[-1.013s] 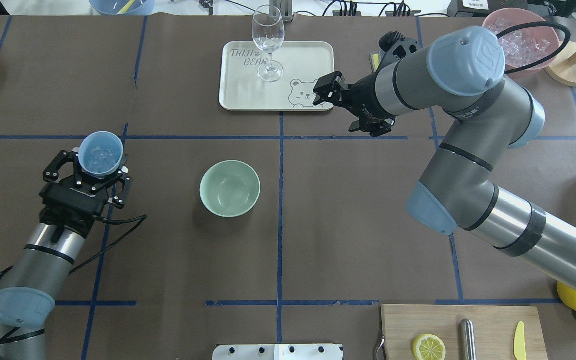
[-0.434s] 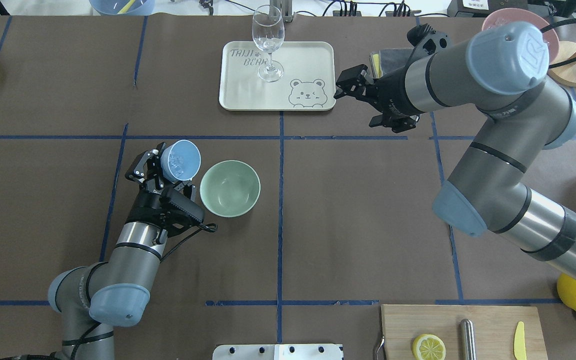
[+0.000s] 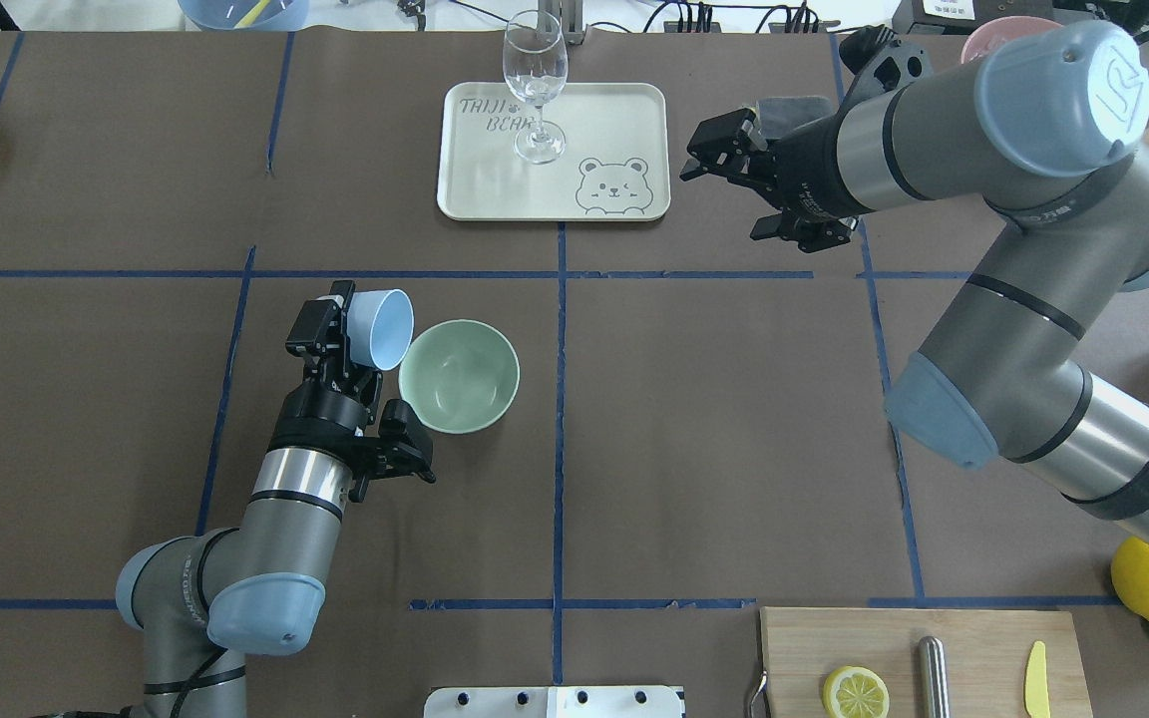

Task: Pour ice into bowl

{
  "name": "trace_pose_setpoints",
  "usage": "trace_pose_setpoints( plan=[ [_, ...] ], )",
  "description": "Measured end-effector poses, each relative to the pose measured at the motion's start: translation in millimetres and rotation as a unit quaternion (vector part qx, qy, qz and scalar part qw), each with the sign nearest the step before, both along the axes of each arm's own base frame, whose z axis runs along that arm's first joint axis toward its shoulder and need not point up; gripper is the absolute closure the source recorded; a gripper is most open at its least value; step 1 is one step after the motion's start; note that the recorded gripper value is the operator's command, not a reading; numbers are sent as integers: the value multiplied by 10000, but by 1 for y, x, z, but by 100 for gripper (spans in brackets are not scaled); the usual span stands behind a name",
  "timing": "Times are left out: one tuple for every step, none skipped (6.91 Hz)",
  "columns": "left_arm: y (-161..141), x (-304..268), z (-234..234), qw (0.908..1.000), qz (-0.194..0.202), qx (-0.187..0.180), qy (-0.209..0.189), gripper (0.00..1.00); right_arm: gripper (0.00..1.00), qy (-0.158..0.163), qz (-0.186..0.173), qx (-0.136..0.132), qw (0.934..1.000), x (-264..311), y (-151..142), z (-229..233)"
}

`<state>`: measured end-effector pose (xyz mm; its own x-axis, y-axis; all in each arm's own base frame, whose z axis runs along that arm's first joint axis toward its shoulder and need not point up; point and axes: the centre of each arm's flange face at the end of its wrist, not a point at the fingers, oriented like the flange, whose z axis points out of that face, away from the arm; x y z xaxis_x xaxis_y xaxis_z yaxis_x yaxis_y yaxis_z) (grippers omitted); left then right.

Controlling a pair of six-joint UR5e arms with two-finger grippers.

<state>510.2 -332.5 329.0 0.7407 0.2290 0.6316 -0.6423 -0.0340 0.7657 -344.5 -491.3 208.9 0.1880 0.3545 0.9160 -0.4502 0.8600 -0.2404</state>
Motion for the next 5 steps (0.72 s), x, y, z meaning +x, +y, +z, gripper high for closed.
trace_pose_setpoints(
  plan=[
    [0,3,-1,9976,-27,131,-675,100,0,4,16,-3,10000,1,-1,1],
    [1,7,-8,9904,-68,249,-1361,100,0,18,21,-15,10000,1,-1,2],
    [2,13,-17,9807,-46,336,-1925,100,0,34,25,-32,10000,1,-2,3],
    [3,18,-19,9718,-28,389,-2326,100,0,34,28,-42,10000,1,-2,4],
    [5,21,-19,9626,-68,444,-2672,100,0,25,33,-54,10000,2,-2,3]
  ],
)
